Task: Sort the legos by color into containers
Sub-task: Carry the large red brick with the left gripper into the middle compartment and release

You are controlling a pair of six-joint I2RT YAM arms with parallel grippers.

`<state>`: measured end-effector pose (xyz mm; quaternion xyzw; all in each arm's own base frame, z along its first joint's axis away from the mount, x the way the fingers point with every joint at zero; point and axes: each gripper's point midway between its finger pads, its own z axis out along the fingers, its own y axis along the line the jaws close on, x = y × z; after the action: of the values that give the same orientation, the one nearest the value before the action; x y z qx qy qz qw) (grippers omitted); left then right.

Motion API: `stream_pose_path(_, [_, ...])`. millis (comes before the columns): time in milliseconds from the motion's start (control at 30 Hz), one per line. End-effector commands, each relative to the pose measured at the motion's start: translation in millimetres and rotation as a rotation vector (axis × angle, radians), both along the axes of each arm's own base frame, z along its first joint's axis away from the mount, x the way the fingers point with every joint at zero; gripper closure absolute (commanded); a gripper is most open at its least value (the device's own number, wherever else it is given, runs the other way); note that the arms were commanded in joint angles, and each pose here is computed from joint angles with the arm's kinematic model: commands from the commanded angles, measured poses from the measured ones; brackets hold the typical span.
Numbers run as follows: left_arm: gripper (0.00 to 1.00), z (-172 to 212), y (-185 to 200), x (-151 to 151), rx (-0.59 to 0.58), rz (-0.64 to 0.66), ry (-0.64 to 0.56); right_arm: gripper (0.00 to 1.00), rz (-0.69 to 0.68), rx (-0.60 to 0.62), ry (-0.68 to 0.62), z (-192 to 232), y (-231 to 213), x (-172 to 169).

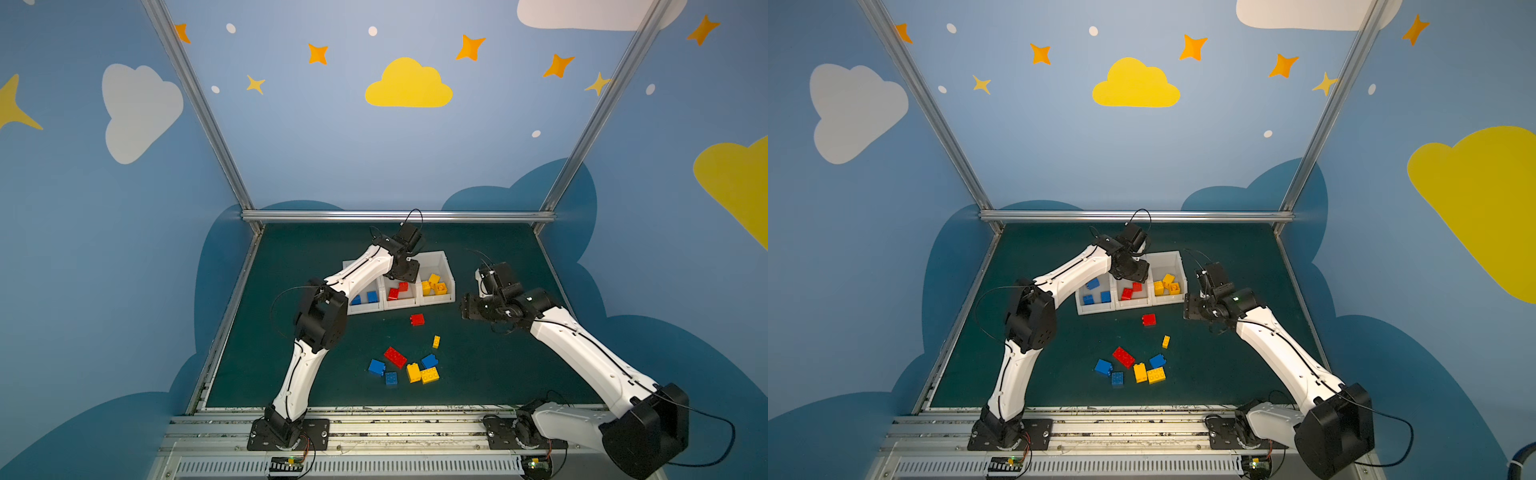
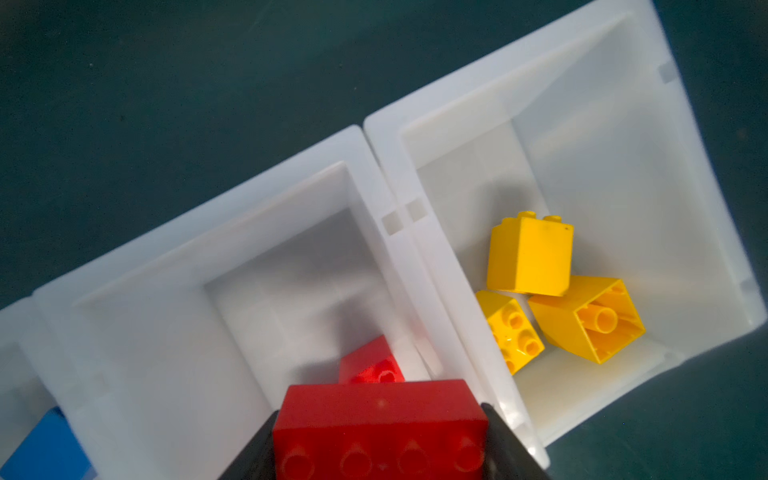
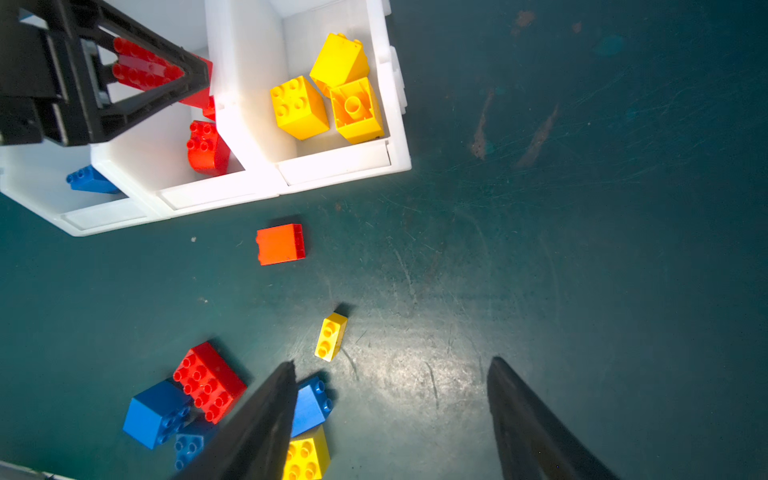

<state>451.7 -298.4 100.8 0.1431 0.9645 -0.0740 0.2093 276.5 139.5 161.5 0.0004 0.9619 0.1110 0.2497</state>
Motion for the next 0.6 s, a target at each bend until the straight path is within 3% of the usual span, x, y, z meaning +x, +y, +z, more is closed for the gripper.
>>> stream_pose_path(0, [0.30, 12, 8, -1, 0.003, 0.017, -0.017, 0.27, -0.032, 0.024, 0.010, 1, -2, -4])
stream_pose_path(567, [0.23, 46, 31, -11, -0.044, 0.062, -0.086, 0.27, -0.007, 0.053, 0.022, -2, 4, -7])
